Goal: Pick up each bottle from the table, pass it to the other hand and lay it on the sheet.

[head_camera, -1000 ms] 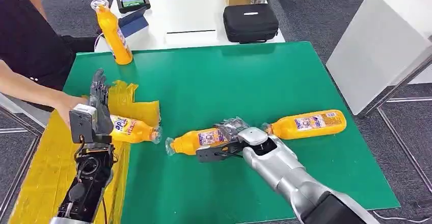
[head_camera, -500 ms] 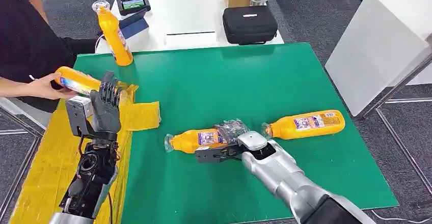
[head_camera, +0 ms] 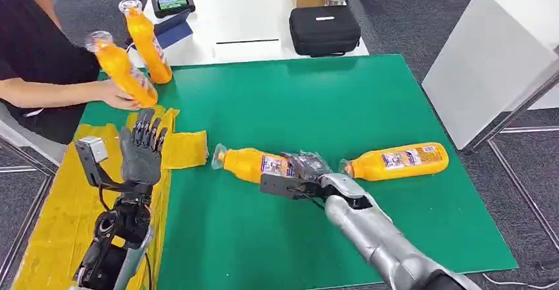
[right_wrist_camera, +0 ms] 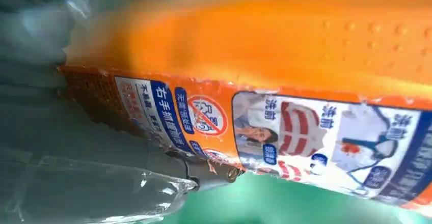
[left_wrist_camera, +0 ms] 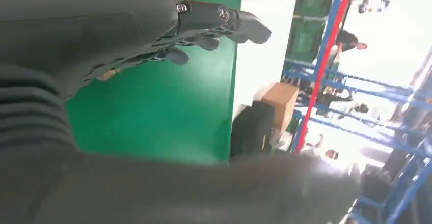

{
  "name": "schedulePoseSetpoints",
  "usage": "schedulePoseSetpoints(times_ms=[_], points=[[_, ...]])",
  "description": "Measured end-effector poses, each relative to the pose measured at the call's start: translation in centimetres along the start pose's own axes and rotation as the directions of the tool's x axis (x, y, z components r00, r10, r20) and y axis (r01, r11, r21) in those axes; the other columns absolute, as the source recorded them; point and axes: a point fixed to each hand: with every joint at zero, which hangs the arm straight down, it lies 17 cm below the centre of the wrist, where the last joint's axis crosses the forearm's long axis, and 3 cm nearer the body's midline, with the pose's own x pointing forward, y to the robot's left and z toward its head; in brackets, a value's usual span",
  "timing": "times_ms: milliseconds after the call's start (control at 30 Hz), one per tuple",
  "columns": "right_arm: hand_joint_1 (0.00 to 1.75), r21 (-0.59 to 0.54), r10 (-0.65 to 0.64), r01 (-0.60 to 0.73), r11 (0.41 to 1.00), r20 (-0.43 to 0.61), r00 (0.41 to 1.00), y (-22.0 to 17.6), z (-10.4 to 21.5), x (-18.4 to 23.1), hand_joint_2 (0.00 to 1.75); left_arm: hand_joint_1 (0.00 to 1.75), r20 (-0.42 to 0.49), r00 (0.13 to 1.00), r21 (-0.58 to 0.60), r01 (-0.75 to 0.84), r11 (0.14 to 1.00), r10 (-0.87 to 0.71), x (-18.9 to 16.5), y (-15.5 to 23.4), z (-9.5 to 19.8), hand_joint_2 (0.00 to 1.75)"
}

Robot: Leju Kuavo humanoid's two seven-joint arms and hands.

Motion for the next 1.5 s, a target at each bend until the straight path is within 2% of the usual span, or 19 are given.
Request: schedulePoseSetpoints(times_ms=[67, 167, 500, 833, 967, 1233, 1500], points=[[1.75, -0.057, -0.104, 0.107, 0.993, 0.047, 0.993, -2.8, 0.0, 1.7, 1.75, 0.0, 0.003, 1.0, 0.008, -0.003, 1.0, 0.003, 0.1, 0.4, 0.2, 1.75], [1.75, -0.129, -0.186, 0.2, 0.971, 0.115, 0.976, -6.1, 0.7, 3.2, 1.75, 0.0, 0.01, 1.0, 0.012, 0.003, 1.0, -0.003, 0.4, 0.6, 0.3, 1.75], [1.75, -0.215, -0.234, 0.274, 0.937, 0.192, 0.953, -9.3, 1.9, 5.2, 1.75, 0.0, 0.038, 0.999, 0.015, 0.02, 1.0, -0.02, 1.1, 0.4, 0.4, 1.75], [1.75, -0.221, -0.273, 0.325, 0.92, 0.237, 0.933, -9.4, 1.1, 8.9, 1.75, 0.0, 0.078, 0.994, 0.021, 0.07, 0.997, -0.072, 2.2, -1.0, 0.4, 1.75], [1.75, -0.23, -0.236, 0.291, 0.929, 0.239, 0.942, -9.7, -0.1, 11.3, 1.75, 0.0, 0.099, 0.991, 0.011, 0.09, 0.996, -0.091, 2.8, -2.2, 0.4, 1.75], [1.75, -0.192, -0.191, 0.246, 0.95, 0.267, 0.944, -8.3, -1.4, 15.9, 1.75, 0.0, 0.122, 0.991, -0.028, 0.051, 0.998, -0.047, 3.6, -4.6, 0.3, 1.75], [1.75, -0.156, -0.14, 0.185, 0.97, 0.263, 0.955, -6.4, -2.2, 18.3, 1.75, 0.0, 0.106, 0.993, -0.09, -0.043, 0.995, 0.053, 3.7, -7.0, 0.5, 1.75]])
